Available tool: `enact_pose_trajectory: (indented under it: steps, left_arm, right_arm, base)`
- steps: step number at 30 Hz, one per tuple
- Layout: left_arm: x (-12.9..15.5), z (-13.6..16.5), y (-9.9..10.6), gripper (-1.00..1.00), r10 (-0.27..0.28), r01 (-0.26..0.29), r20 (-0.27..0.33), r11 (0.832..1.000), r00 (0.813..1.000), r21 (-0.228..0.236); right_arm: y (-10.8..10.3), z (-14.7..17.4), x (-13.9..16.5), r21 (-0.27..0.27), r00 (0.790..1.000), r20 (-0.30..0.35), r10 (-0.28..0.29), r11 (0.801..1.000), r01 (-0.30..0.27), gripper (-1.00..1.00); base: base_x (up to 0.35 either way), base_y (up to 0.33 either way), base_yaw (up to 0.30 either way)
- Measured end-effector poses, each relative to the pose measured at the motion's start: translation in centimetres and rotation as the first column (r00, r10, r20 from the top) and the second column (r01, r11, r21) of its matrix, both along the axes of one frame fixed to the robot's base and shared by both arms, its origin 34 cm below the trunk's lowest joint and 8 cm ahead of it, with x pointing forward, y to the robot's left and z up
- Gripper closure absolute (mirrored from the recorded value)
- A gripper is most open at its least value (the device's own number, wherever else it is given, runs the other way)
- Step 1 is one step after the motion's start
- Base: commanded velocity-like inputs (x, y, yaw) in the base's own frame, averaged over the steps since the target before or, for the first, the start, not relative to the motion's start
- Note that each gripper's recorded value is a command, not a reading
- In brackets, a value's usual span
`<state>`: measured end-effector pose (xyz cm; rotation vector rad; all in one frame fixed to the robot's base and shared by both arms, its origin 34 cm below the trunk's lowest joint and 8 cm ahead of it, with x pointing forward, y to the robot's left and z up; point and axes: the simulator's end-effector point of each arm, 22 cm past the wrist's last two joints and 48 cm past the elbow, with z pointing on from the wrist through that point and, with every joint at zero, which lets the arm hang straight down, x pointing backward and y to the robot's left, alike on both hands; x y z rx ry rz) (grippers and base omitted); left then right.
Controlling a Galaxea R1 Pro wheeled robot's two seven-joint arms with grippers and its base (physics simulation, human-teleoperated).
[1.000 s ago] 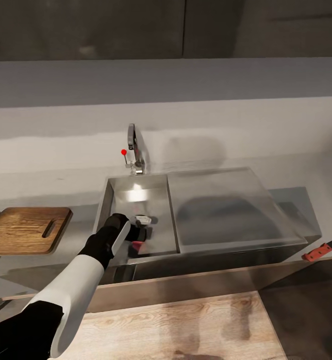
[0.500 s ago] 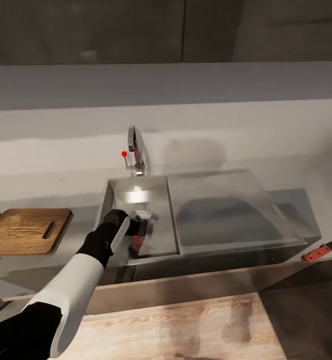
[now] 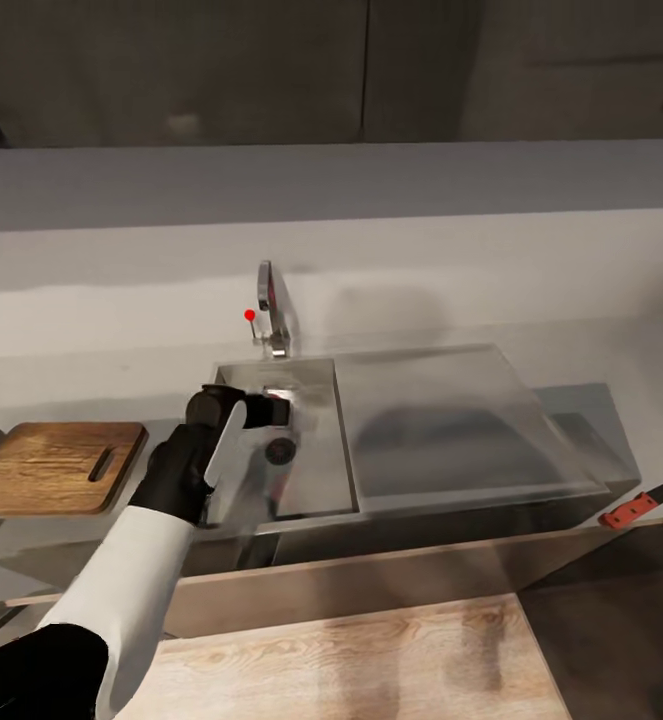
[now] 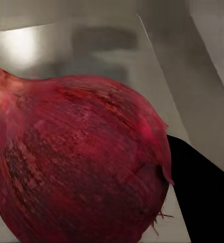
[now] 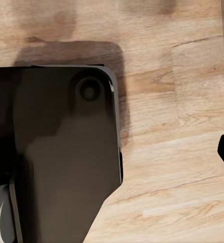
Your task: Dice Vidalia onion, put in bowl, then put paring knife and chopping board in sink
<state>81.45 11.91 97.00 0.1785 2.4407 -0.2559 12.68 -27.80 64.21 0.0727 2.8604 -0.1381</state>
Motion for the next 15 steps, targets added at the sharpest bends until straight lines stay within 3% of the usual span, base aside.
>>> enact_pose_trajectory:
  steps: [3, 8, 15]
  left_arm:
    - [-0.7, 3.9, 0.3, 1.00, 0.004, -0.002, 0.104, 1.000, 0.995, -0.024]
    - [-2.2, 7.1, 0.5, 1.00, 0.011, -0.001, 0.195, 0.999, 0.981, -0.049]
    - [-3.3, 8.0, 1.1, 1.00, 0.015, -0.005, 0.221, 0.999, 0.975, -0.047]
  right_arm:
    - [0.0, 0.0, 0.1, 0.001, 1.000, 0.004, 0.000, 1.000, 0.000, -1.00]
    - [0.0, 0.0, 0.4, 0.002, 1.000, 0.012, 0.000, 1.000, 0.000, -1.00]
    - [0.1, 0.0, 0.8, 0.002, 1.000, 0.022, 0.001, 1.000, -0.002, -1.00]
  base:
    - [0.000, 0.000, 0.000]
    - [0.000, 0.003, 0.000]
    - [-0.101, 0.114, 0.000]
